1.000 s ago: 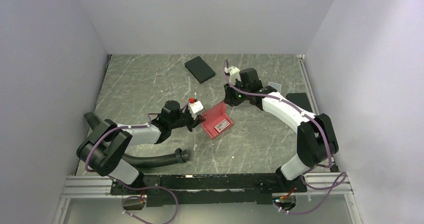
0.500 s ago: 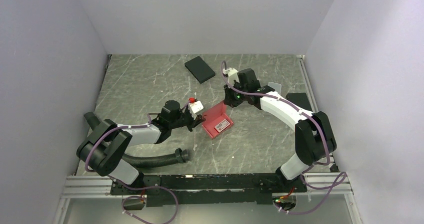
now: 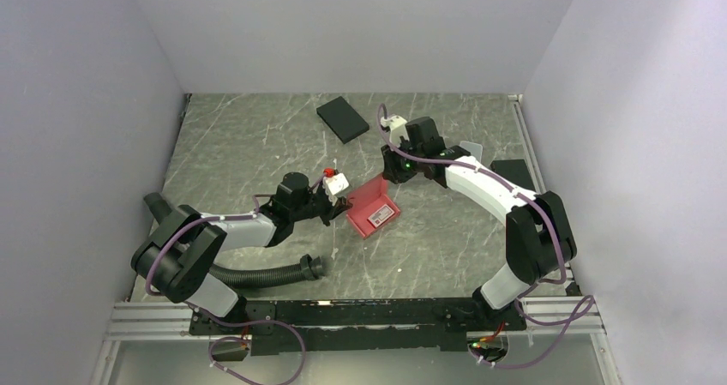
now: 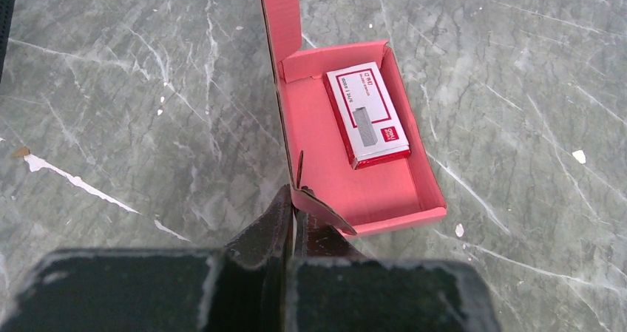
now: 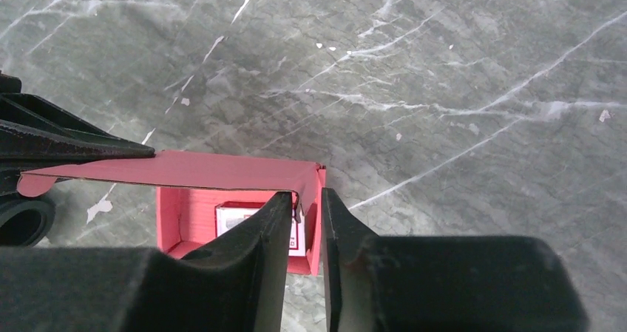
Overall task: Fold the paper box
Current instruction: Close the paper box at the center of the board.
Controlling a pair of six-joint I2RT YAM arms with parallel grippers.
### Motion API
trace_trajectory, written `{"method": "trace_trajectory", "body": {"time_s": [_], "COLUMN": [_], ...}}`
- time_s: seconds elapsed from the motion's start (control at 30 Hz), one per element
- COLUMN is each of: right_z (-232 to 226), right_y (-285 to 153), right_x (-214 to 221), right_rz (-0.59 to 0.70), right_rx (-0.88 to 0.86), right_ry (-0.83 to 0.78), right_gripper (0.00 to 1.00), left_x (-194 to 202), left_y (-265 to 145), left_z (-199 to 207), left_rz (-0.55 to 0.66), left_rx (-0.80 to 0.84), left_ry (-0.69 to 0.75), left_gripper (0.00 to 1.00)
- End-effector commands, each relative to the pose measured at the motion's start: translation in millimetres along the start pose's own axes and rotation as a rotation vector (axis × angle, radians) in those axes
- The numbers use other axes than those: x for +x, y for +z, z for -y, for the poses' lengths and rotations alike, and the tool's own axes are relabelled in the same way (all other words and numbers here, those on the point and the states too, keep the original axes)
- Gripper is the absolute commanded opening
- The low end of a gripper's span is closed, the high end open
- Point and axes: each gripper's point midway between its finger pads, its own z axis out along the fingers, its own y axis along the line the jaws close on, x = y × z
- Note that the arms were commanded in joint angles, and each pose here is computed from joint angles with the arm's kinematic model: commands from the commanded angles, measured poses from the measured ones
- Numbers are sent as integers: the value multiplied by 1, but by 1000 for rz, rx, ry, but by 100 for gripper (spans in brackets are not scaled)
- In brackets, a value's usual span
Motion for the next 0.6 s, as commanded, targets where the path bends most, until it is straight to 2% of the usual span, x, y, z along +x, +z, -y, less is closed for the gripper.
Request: {"method": "trace_trajectory", "body": {"time_s": [0.0,0.13,0.2,0.23,0.3,0.47,0.5,0.53,0.57], "right_z": [3,4,5,5,3,-12,-14,-19,-23], "right_y": [-4,0,2,3,2,-1,-3,-5,-7], "right_x": [-21,-16,-15,-15,-15,-21,-23,-24,-25], "right_rz": [42,26,21,20,17,34,40,40,39], "right_rx": [26,29,29,29,23,-38,-49,-70,-97], "right_ry": [-18,-11,-7,-6,-5,11,13,13,4], "right_gripper": [26,25,21,17,0,0,8,24,33], "left_x": [-30,-31,-31,-31,-31,-29,-28,-28,-27], "left_y": [0,1,1,1,1,1,1,1,1], "left_z": [-2,-2,-2,-2,-1,-1,-2,-3,-3], "left_rz": [67,68,69,70,70,67,65,65,62], "left_rx": [3,5,6,7,10,7,5,1,-4], "left_ry": [43,43,41,40,39,39,42,46,49], "left_gripper": [0,0,0,0,0,0,0,0,0]}}
